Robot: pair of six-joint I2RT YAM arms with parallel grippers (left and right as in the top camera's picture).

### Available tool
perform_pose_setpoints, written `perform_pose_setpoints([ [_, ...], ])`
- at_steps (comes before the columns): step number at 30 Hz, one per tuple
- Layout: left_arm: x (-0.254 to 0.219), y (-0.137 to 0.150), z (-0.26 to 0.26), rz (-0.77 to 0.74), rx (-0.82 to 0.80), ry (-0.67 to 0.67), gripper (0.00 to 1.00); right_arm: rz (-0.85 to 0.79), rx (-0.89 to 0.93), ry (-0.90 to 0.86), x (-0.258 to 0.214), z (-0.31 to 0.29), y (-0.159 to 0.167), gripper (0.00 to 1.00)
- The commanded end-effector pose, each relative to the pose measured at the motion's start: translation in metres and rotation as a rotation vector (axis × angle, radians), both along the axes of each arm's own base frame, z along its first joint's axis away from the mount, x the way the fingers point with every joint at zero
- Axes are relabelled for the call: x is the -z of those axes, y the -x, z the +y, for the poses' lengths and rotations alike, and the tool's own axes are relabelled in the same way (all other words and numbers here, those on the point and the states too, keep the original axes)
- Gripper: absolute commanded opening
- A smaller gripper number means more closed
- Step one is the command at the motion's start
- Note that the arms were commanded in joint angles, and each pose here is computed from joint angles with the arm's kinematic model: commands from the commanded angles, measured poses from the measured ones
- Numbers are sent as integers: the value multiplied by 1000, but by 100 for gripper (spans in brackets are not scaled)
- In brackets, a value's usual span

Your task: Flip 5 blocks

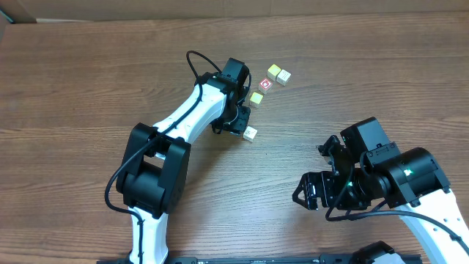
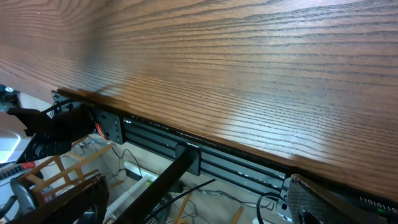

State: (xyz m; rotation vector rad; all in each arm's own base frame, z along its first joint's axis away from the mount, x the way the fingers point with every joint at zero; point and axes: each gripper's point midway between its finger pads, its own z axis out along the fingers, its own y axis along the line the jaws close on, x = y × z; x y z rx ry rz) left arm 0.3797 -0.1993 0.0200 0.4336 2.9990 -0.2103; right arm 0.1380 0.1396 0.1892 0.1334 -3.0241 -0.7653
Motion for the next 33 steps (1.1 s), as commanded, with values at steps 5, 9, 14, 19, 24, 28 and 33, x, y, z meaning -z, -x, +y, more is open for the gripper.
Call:
perform_pose_setpoints([
  [5, 9, 4, 2, 30, -24, 1, 21, -23, 0, -7, -6, 1, -2, 92],
  [9, 7, 4, 2, 32, -28, -1, 15, -24, 0, -7, -6, 1, -2, 92],
  [14, -9, 0, 8, 14, -78, -34, 9, -27, -1, -8, -6, 1, -3, 93],
  [19, -36, -1, 8, -26, -98, -10, 9, -34, -1, -11, -7, 2, -5, 94],
  [24, -66, 11, 17, -35, -149, -17, 6, -39, -1, -12, -7, 2, -6, 95],
  [28, -78, 29, 31, 0, -187, -69, 6, -43, -2, -11, -7, 2, -6, 95],
  [33, -81, 55, 28, 38, -186, -89, 5, -44, -3, -11, -7, 2, -6, 96],
])
